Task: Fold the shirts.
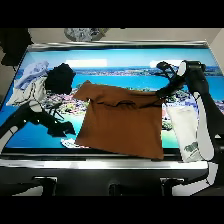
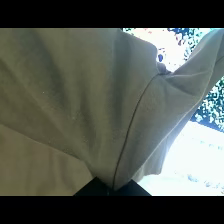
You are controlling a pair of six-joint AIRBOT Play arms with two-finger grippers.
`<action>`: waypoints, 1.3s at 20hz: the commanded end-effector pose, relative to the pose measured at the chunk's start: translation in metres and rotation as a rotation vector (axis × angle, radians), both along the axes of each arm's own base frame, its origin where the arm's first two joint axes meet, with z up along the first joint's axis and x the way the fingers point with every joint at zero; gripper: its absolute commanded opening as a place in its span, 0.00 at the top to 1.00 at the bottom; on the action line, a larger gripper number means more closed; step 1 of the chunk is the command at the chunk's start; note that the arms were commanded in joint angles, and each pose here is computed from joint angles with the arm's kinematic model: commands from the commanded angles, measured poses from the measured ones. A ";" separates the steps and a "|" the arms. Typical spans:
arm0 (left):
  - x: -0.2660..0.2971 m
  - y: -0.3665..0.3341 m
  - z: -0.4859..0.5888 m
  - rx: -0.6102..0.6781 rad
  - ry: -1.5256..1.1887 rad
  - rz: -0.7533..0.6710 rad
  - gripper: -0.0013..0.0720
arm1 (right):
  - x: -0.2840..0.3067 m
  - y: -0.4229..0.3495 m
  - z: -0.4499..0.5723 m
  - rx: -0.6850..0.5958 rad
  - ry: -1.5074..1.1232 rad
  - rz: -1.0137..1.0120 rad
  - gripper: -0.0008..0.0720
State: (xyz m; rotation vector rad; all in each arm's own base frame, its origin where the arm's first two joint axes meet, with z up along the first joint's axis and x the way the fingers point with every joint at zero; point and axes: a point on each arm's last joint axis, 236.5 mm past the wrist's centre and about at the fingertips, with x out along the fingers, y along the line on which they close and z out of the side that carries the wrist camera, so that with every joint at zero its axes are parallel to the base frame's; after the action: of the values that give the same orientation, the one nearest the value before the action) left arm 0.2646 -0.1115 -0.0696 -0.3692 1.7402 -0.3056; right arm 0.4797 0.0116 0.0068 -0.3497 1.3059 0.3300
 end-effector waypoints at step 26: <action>0.312 0.107 0.090 -0.066 -0.653 0.430 0.95 | -0.135 0.053 -0.043 0.377 0.539 0.041 0.94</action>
State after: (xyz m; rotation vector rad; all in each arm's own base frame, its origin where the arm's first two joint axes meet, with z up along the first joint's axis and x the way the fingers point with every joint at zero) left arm 0.5374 -0.0038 0.0146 -0.5447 1.0335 -0.1221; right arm 0.3698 0.0224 -0.0279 -0.0124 1.6802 0.5694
